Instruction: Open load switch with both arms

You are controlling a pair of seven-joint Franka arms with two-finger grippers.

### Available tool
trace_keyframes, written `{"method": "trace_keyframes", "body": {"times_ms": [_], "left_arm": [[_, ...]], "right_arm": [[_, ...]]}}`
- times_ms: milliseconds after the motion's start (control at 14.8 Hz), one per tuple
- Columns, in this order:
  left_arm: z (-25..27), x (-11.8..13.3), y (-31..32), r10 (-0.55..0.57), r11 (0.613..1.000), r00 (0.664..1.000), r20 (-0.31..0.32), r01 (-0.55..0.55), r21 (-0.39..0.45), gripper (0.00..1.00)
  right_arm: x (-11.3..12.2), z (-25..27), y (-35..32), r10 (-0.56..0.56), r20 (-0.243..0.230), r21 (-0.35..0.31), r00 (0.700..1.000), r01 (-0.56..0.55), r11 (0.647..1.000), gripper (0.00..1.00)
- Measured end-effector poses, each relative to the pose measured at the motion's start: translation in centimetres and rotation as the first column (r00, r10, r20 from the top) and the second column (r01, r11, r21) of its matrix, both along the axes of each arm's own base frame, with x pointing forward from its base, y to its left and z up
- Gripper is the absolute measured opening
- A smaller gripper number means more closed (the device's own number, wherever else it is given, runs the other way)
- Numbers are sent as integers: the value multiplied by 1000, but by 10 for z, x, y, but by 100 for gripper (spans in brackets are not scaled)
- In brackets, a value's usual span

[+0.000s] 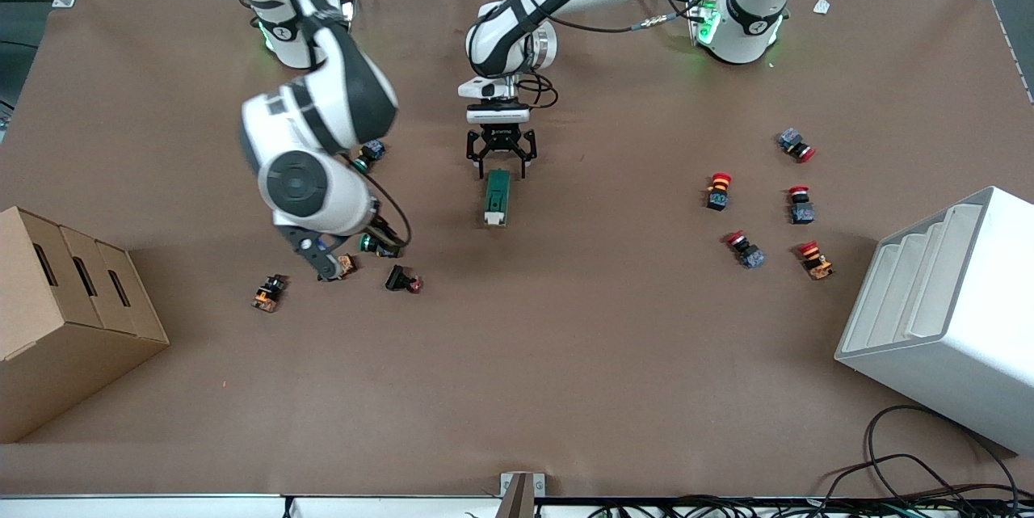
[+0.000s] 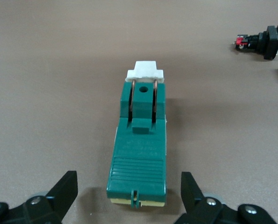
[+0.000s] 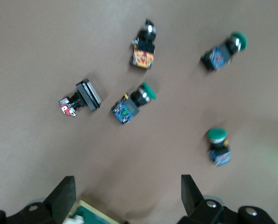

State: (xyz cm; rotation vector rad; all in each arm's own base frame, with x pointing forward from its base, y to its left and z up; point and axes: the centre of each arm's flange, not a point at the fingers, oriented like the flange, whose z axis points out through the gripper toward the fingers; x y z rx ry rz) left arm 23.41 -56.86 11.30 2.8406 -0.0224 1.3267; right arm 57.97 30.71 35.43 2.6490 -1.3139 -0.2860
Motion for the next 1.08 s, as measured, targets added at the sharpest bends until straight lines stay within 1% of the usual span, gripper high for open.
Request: {"method": "trace_keyframes", "body": {"times_ms": [135,271,339,542,609,745,880,1083], "left_arm": [[0,1,-1,-16,1000,1000,24,16,-23,98],[-7,0,-1,-25,998,998,50,27,-47,98],[-12,1,1,-21,999,998,62,23,-44,98],[-19,-1,-1,-14,999,996,84,17,-35,98],[-19,-2,-3,-15,999,996,85,18,-35,98],[-20,-2,-4,-14,999,996,89,17,-33,99],[-20,-2,-4,-13,999,996,90,16,-33,99],[-20,-2,-4,-13,999,996,90,16,-33,99]], "right_arm": [[-6,-25,26,-125,22,-25,992,125,992,100],[-12,-49,53,-220,26,-2,975,220,975,100],[-17,-61,66,-263,28,3,964,263,965,100],[-32,-97,96,-348,37,-20,937,349,937,100],[-36,-108,100,-366,28,-30,930,367,930,100],[-43,-129,106,-396,-12,-39,918,395,918,100],[-47,-144,112,-412,-36,-29,911,411,911,100],[-57,-150,126,-421,-65,-13,905,421,907,100]]}}
